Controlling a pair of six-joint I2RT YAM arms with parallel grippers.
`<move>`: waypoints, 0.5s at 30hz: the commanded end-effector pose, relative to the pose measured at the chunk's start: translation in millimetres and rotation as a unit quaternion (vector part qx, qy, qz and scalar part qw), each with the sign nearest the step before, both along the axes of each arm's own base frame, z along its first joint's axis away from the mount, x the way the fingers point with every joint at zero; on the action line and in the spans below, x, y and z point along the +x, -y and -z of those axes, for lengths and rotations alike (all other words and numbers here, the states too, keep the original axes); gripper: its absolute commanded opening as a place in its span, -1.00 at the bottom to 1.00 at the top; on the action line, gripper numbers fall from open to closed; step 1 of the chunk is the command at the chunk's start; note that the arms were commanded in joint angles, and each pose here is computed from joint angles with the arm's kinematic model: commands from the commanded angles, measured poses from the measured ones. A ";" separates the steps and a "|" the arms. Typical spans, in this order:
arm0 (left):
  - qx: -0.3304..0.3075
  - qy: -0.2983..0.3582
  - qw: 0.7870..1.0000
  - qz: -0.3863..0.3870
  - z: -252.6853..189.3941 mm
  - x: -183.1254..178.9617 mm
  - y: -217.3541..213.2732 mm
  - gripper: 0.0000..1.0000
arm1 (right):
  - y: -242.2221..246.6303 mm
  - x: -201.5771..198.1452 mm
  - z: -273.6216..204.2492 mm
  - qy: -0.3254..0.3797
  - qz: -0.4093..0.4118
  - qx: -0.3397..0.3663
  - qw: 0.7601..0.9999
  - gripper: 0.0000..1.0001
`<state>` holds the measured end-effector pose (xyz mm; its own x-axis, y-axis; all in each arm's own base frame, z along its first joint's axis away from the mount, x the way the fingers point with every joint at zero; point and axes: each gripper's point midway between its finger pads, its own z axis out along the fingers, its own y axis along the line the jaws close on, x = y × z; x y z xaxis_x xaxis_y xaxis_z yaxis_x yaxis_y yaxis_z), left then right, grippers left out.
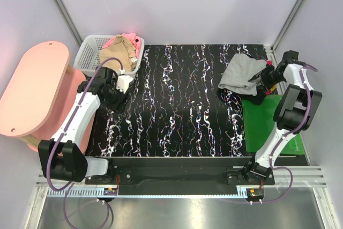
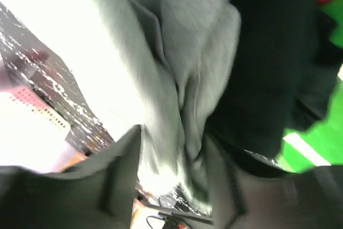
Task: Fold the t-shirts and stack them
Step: Put the neatly folded tshirt into the corner of the board with the right arm
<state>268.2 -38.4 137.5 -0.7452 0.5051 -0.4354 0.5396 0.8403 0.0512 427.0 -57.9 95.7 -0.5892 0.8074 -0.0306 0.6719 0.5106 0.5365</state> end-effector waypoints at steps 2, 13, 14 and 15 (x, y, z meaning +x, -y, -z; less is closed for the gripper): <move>-0.013 0.028 0.999 0.010 -16.4 2.2 3.2 0.23 | -2.0 -32.6 -7.5 -0.042 0.007 -0.022 0.999 0.42; -0.004 0.037 0.999 0.016 -19.2 -0.7 0.1 0.23 | 45.9 -42.9 -119.9 0.030 0.091 -0.184 0.978 0.74; -0.006 0.037 0.999 0.015 -19.6 -0.8 0.3 0.23 | 44.2 -39.9 -131.8 0.046 0.102 -0.178 0.978 0.73; -0.006 0.038 0.999 0.014 -20.7 0.1 0.4 0.23 | 38.2 -35.5 -143.1 0.065 0.100 -0.164 0.979 0.74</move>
<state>265.7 -37.2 146.1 -0.7231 0.5181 -0.4568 0.5505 0.8317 0.0720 380.2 -84.8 137.6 -0.5158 0.8424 -0.1562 0.7725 0.5361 0.3403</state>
